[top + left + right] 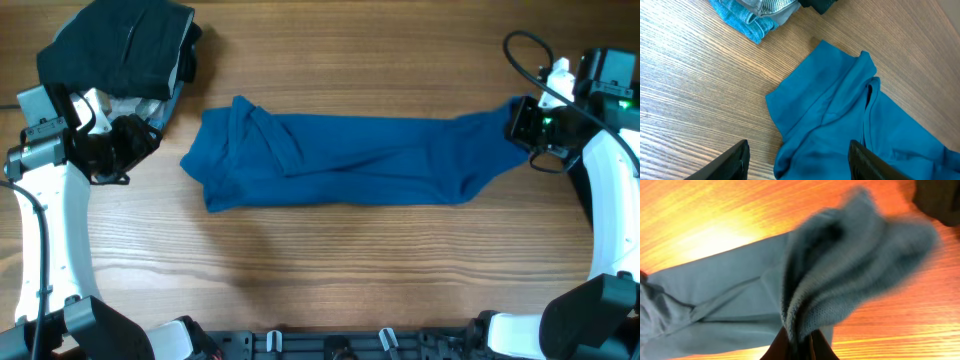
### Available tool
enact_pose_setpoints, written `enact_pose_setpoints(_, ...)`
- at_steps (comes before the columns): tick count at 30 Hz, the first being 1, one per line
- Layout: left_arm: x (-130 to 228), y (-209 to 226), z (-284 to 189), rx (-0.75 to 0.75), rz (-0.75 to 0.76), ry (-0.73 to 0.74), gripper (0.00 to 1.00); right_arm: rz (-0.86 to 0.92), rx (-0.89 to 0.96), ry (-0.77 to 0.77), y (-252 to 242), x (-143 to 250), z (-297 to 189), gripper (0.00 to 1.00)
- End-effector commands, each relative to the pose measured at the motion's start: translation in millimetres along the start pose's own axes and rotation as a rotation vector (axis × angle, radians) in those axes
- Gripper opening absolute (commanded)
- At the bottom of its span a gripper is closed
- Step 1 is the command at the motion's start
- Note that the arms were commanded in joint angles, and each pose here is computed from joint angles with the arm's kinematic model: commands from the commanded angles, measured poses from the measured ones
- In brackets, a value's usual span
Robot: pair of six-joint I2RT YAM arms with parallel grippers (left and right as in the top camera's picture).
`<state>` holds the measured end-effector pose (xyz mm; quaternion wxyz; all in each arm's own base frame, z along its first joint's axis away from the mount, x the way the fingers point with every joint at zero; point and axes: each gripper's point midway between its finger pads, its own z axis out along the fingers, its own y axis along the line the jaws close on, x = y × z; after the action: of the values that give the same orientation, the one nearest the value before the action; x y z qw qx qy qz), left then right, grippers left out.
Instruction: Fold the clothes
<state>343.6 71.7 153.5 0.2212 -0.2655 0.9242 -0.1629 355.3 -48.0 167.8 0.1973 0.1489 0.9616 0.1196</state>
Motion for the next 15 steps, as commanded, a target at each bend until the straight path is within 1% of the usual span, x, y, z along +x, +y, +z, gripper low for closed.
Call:
enact_pose_setpoints(1, -6.0, -5.5, -8.6, 0.018, 0.015, -0.030, 0.63, -0.056, 0.000, -0.007, 4.1, -2.6, -0.2, 0.04)
enact_pose_setpoints(3, -5.9, -5.5, -8.6, 0.019, 0.015, -0.030, 0.63, -0.067, -0.007, 0.000, 11.4, -0.5, 1.5, 0.04)
enact_pose_setpoints(5, -6.0, -5.5, -8.6, 0.018, 0.015, -0.030, 0.63, -0.034, -0.019, 0.013, 21.0, 3.2, 3.6, 0.04)
enact_pose_setpoints(11, -5.9, -5.7, -8.6, 0.018, 0.015, -0.029, 0.63, -0.091, -0.075, 0.083, 74.8, 25.6, 19.3, 0.04)
enact_pose_setpoints(15, -5.8, -5.8, -8.6, 0.019, 0.015, -0.029, 0.63, -0.122, -0.091, 0.160, 106.6, 45.3, 43.8, 0.04)
